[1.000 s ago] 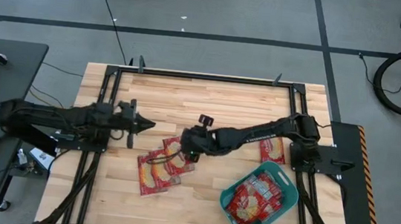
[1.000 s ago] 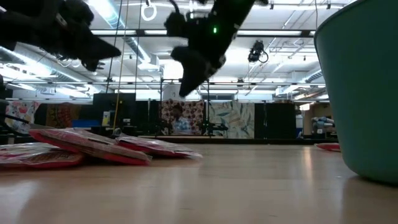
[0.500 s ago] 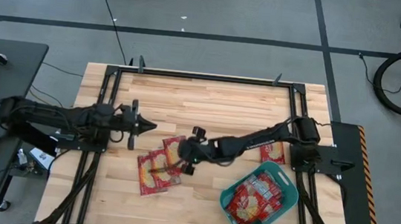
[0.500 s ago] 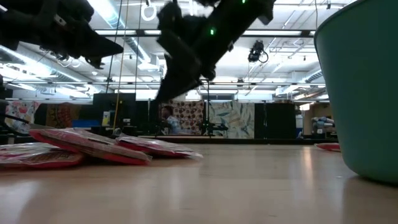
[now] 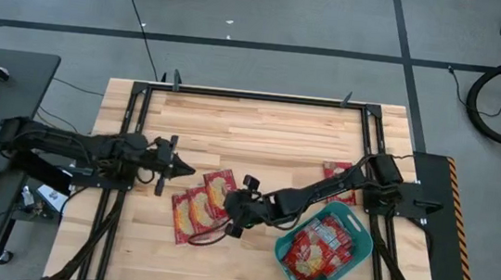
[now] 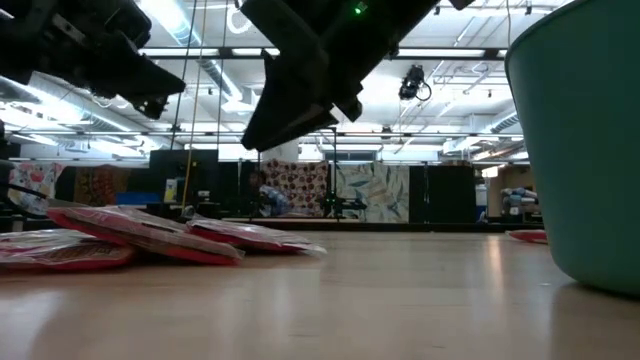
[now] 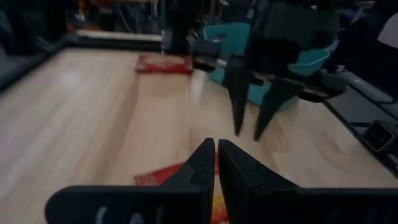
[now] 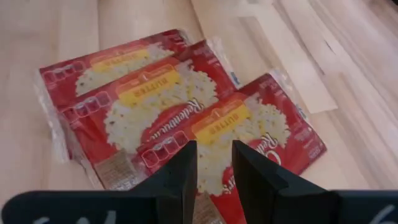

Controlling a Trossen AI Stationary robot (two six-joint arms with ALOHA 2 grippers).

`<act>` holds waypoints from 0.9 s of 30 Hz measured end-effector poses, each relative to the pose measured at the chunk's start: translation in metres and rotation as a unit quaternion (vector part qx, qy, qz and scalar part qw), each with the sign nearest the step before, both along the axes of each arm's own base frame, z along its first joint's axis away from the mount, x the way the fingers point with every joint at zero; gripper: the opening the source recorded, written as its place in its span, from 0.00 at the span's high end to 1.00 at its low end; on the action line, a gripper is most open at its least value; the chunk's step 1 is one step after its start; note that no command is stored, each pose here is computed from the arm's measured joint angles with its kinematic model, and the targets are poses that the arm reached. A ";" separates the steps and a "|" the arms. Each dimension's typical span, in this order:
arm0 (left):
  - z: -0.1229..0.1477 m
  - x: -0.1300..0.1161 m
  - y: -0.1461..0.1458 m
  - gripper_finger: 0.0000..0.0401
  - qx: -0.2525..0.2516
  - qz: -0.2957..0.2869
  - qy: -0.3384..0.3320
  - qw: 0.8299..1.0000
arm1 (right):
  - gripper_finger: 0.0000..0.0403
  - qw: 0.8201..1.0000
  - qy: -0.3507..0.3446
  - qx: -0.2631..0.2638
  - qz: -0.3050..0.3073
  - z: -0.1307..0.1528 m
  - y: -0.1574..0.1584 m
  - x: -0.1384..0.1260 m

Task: Sort popcorn bags into baskets
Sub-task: Put the red popcorn into the green bin

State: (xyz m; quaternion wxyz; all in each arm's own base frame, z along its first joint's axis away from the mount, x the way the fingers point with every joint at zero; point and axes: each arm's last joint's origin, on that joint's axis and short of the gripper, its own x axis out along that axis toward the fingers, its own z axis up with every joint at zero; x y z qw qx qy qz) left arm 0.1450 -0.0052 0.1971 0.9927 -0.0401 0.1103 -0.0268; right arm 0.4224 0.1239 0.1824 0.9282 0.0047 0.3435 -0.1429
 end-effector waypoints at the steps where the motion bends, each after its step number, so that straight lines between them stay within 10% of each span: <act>1: -0.001 0.002 0.000 0.93 -0.013 0.001 0.005 1.000 | 0.74 1.000 0.000 -0.002 -0.011 0.000 0.001 -0.001; 12: -0.027 0.021 0.004 0.91 -0.068 0.114 0.087 0.987 | 0.74 0.992 -0.019 -0.102 -0.072 0.005 0.006 -0.008; 27: -0.067 0.029 0.022 0.46 -0.221 0.213 0.210 0.928 | 0.74 0.970 0.085 -0.227 -0.022 0.002 -0.044 0.001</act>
